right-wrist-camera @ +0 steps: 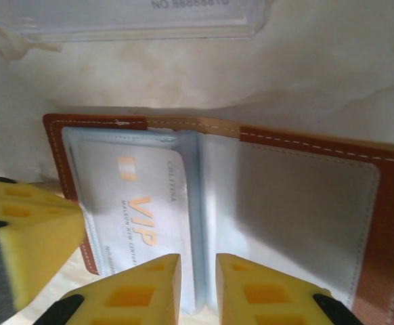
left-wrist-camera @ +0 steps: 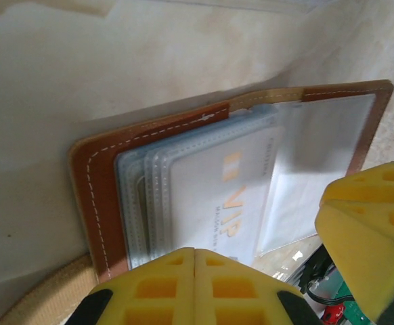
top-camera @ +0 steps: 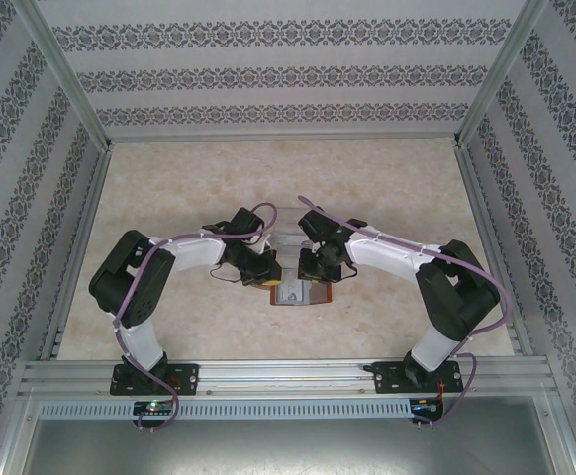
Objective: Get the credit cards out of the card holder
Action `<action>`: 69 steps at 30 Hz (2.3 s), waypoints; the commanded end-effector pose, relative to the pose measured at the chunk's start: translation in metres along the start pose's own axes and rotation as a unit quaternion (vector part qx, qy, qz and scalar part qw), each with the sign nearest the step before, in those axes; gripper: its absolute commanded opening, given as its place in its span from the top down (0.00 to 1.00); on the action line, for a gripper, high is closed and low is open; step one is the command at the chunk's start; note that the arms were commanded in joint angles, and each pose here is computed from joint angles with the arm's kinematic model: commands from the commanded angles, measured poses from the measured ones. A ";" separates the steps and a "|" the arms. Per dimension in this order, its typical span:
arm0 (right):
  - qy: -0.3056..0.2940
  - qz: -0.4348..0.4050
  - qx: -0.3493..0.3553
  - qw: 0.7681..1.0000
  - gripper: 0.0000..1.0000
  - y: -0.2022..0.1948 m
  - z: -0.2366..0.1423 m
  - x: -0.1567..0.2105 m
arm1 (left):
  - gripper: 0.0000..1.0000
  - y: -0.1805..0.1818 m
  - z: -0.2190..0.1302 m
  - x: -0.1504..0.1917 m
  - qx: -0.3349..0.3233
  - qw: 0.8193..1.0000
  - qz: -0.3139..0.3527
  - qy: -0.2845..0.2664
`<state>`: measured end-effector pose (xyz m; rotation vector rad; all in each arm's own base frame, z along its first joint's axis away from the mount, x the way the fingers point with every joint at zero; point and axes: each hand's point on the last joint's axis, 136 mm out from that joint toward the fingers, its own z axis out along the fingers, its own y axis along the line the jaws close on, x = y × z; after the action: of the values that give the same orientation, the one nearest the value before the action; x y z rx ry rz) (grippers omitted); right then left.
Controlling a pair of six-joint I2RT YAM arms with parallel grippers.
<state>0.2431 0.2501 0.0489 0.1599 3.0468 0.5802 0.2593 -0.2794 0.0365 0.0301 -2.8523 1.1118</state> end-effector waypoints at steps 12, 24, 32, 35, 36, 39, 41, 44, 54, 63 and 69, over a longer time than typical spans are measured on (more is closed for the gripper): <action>0.030 0.017 -0.050 0.998 0.73 0.013 0.018 0.002 | 0.97 0.008 0.005 0.002 -0.030 1.000 0.003 0.010; 0.040 0.019 -0.034 0.998 0.73 0.003 0.031 0.006 | 0.97 0.009 0.007 0.002 -0.028 1.000 0.001 0.013; 0.022 0.009 0.014 1.000 0.73 -0.013 0.022 0.003 | 0.97 0.009 0.007 0.003 -0.030 0.999 0.001 0.014; 0.016 0.006 0.015 1.000 0.73 -0.012 0.016 0.001 | 0.97 0.009 0.006 0.003 -0.030 0.999 0.002 0.013; 0.014 0.005 0.013 1.000 0.73 -0.010 0.014 0.001 | 0.97 0.009 0.006 0.002 -0.030 0.999 0.002 0.013; 0.009 0.004 0.007 1.000 0.73 -0.007 0.010 -0.001 | 0.97 0.009 0.006 0.003 -0.030 0.999 0.001 0.014; 0.007 0.003 0.003 1.000 0.73 -0.005 0.008 -0.001 | 0.97 0.008 0.005 0.003 -0.030 0.999 0.003 0.012; 0.005 0.004 -0.003 1.000 0.72 -0.003 0.006 -0.002 | 0.97 0.006 0.003 0.002 -0.030 0.999 0.004 0.011; 0.008 0.008 -0.022 1.000 0.72 -0.002 0.008 0.000 | 0.97 -0.009 -0.005 -0.001 -0.020 1.000 0.013 0.004; 0.009 0.010 -0.040 0.999 0.72 -0.005 0.009 0.000 | 0.97 -0.025 -0.007 0.000 -0.014 1.000 0.024 0.002; 0.008 -0.005 -0.064 0.998 0.72 -0.002 0.010 0.001 | 0.97 -0.024 0.001 0.006 -0.027 0.999 0.032 0.017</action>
<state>0.2400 0.2484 0.0294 0.1844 3.0528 0.7027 0.2618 -0.2956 0.0496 -0.0398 -2.8693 1.0753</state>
